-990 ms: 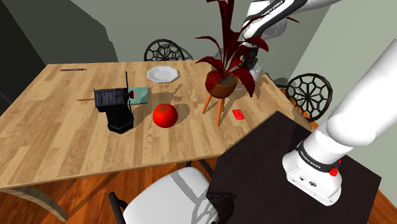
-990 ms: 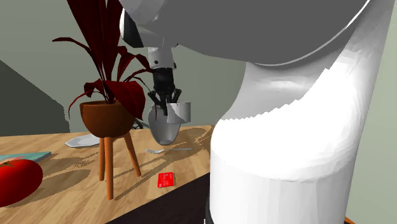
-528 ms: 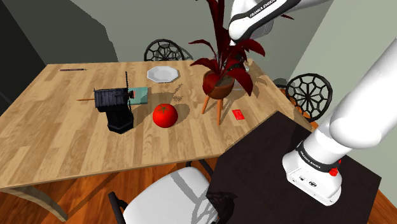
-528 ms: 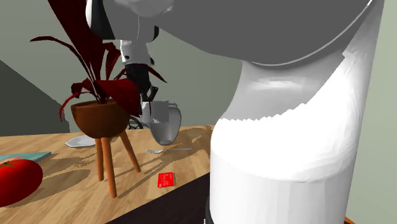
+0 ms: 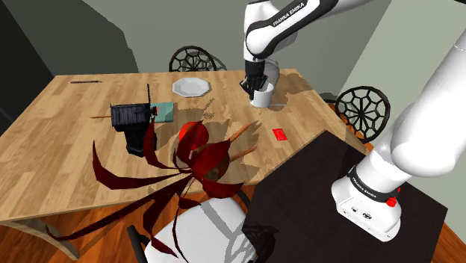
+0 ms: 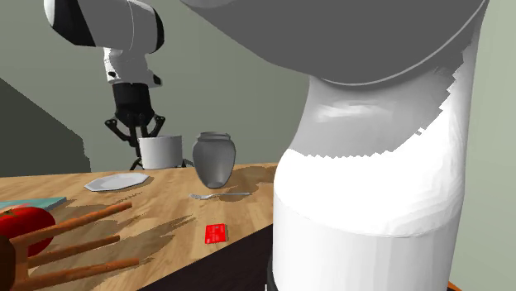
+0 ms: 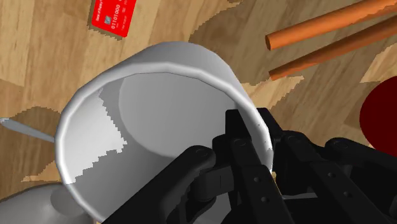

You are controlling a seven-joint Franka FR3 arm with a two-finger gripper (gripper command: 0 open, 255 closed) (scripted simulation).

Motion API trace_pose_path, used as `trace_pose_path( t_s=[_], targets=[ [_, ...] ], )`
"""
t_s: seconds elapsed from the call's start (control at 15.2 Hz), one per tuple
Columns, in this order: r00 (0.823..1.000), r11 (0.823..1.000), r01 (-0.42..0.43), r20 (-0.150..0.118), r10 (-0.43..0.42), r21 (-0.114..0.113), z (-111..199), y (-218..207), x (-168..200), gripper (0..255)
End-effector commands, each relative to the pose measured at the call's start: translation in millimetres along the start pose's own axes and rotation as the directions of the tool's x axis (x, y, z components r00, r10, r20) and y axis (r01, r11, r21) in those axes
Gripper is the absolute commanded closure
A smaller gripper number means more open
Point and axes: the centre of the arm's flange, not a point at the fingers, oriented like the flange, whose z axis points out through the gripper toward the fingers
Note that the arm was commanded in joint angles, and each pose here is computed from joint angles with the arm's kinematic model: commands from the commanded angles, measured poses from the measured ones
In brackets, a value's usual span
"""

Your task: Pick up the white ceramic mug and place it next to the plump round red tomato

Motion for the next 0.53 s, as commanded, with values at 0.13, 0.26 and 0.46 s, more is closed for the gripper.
trace_pose_path(
  t_s=[0.13, 0.26, 0.46],
  targets=[
    [1.0, 1.0, -0.002, 0.0, 0.002, 0.0, -3.3, -51.8, 7.7, 255],
    [1.0, 1.0, -0.002, 0.0, 0.002, 0.0, -5.2, -77.9, 11.0, 255],
    [1.0, 1.0, -0.002, 0.0, 0.002, 0.0, -8.3, -122.9, 16.5, 255]
  ],
)
